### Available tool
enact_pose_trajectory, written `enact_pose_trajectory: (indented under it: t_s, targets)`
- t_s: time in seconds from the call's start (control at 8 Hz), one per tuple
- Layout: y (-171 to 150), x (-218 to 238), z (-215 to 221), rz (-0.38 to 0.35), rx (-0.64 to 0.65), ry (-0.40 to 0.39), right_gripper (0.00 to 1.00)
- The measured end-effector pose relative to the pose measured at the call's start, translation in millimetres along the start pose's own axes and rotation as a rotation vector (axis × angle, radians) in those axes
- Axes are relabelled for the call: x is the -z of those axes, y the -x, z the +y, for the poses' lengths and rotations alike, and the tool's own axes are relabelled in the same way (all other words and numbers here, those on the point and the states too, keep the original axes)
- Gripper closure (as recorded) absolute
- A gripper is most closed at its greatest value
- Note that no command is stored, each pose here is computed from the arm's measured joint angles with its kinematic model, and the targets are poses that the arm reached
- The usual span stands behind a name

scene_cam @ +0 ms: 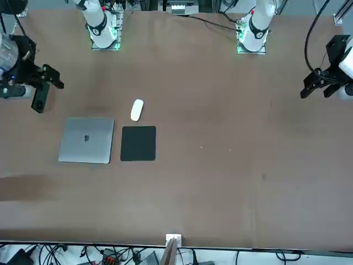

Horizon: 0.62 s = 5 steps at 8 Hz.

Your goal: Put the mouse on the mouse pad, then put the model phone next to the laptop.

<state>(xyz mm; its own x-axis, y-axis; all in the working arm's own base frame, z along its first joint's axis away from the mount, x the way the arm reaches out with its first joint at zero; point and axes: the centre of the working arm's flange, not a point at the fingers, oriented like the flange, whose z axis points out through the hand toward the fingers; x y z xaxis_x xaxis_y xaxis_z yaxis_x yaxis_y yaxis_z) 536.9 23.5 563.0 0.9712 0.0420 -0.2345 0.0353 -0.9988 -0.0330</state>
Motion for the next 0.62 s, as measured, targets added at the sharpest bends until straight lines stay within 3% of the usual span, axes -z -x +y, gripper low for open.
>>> enact_pose_trajectory:
  t_s: [0.38,0.5,0.62]
  targets:
    - [-30,-85,-32,-0.251,0.044,-0.062,0.00]
    - [-45,-120,-46,-0.304,0.022,-0.115,0.00]
    - [-60,-152,-57,-0.310,-0.037,-0.145,0.00]
